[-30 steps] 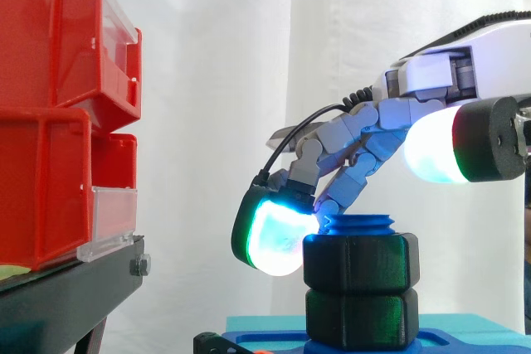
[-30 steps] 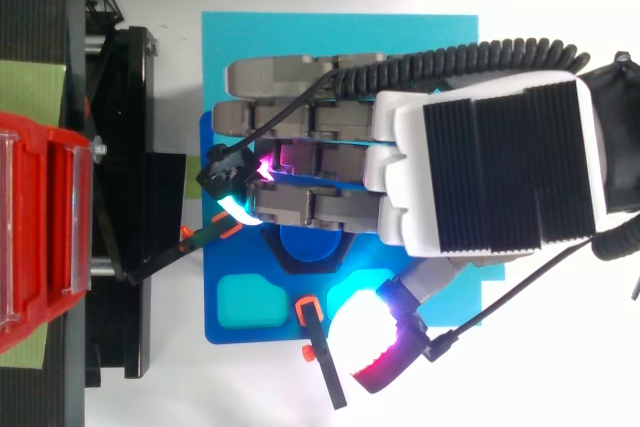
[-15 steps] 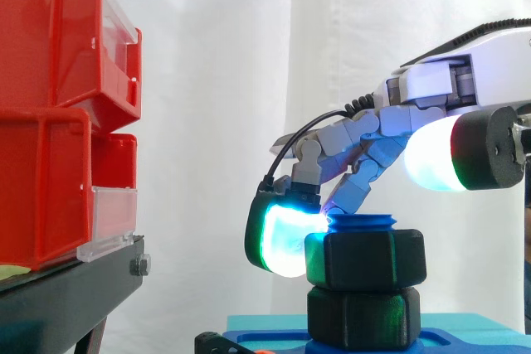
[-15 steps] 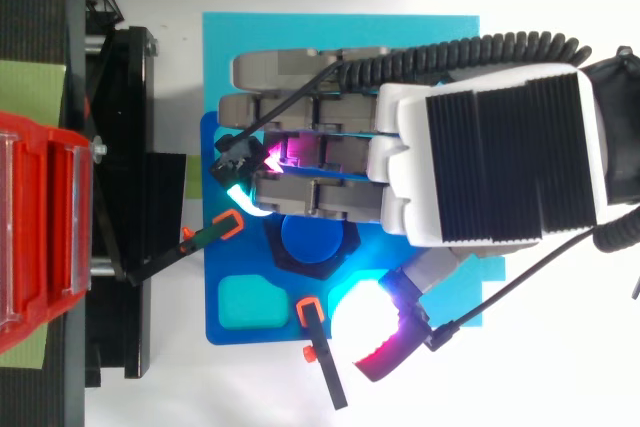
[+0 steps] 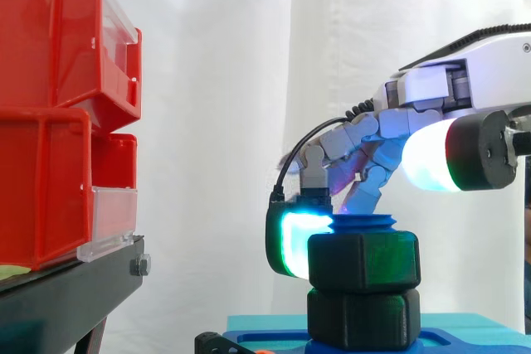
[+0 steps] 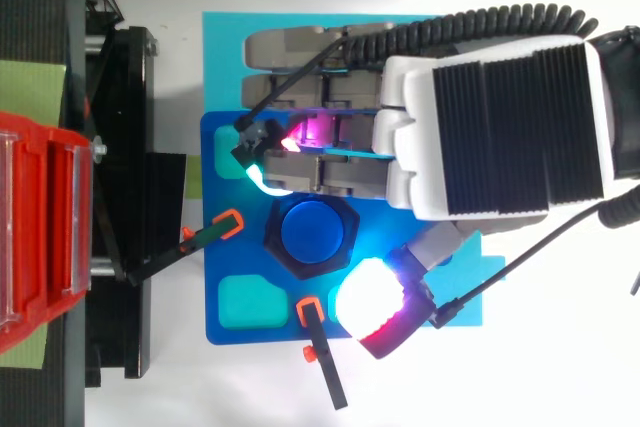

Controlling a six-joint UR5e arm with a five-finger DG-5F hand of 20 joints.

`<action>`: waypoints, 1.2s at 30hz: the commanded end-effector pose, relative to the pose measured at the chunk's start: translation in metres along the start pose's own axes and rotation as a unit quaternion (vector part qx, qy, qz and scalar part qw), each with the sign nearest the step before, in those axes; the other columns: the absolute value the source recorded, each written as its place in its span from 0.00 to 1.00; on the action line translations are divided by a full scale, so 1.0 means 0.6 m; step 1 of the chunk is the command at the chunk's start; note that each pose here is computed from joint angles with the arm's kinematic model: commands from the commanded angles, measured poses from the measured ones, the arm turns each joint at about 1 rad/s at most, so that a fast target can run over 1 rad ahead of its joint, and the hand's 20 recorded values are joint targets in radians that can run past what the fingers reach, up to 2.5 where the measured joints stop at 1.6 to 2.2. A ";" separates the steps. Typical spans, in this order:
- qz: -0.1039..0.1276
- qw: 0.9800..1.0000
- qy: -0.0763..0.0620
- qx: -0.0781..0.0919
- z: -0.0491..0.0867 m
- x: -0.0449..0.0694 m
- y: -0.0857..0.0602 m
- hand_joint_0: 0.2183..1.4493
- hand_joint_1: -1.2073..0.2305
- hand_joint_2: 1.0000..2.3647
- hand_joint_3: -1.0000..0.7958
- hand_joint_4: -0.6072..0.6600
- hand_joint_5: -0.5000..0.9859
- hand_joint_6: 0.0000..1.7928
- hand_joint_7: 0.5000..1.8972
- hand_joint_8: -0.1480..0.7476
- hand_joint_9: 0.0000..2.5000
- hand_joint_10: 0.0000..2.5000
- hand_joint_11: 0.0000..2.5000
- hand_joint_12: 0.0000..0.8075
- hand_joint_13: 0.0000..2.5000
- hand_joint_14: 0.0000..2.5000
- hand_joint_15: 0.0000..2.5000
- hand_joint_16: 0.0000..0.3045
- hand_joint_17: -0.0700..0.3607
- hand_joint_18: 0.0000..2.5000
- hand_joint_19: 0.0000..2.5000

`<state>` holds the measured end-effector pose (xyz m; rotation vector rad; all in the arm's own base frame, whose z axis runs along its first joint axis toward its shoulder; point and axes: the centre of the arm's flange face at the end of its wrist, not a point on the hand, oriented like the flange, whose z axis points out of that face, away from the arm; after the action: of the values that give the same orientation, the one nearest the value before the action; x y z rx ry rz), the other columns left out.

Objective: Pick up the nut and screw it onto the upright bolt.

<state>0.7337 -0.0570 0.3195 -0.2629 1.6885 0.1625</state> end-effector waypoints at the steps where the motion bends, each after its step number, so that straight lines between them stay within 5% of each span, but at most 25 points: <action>1: 0.000 1.000 -0.001 -0.001 -0.001 0.000 -0.004 0.24 0.78 0.00 0.28 0.56 0.37 0.34 0.55 0.45 0.41 0.00 0.00 0.30 0.27 0.00 0.00 0.08 0.29 0.12 0.00; 12: 0.001 1.000 -0.001 0.004 -0.007 0.001 -0.018 0.25 0.75 0.00 0.28 0.55 0.38 0.35 0.54 0.42 0.54 0.00 0.00 0.22 0.36 0.00 0.00 0.05 0.24 0.22 0.03; 17: 0.000 1.000 -0.003 0.003 -0.009 -0.001 -0.024 0.24 0.77 0.00 0.28 0.62 0.37 0.28 0.65 0.44 0.48 0.00 0.00 0.29 0.28 0.00 0.00 0.08 0.29 0.13 0.00; 27: -0.012 1.000 -0.010 0.001 -0.009 -0.055 -0.032 0.22 0.80 0.00 0.28 0.67 0.28 0.28 0.25 0.43 0.34 0.00 0.00 0.37 0.18 0.00 0.00 0.11 0.34 0.03 0.00; 36: -0.017 0.999 -0.030 -0.002 0.007 -0.051 -0.012 0.21 0.82 0.00 0.28 0.64 0.24 0.28 0.11 0.41 0.22 0.00 0.00 0.42 0.10 0.00 0.00 0.13 0.37 0.00 0.00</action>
<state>0.7418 -0.0674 0.3541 -0.2847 1.6340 0.1441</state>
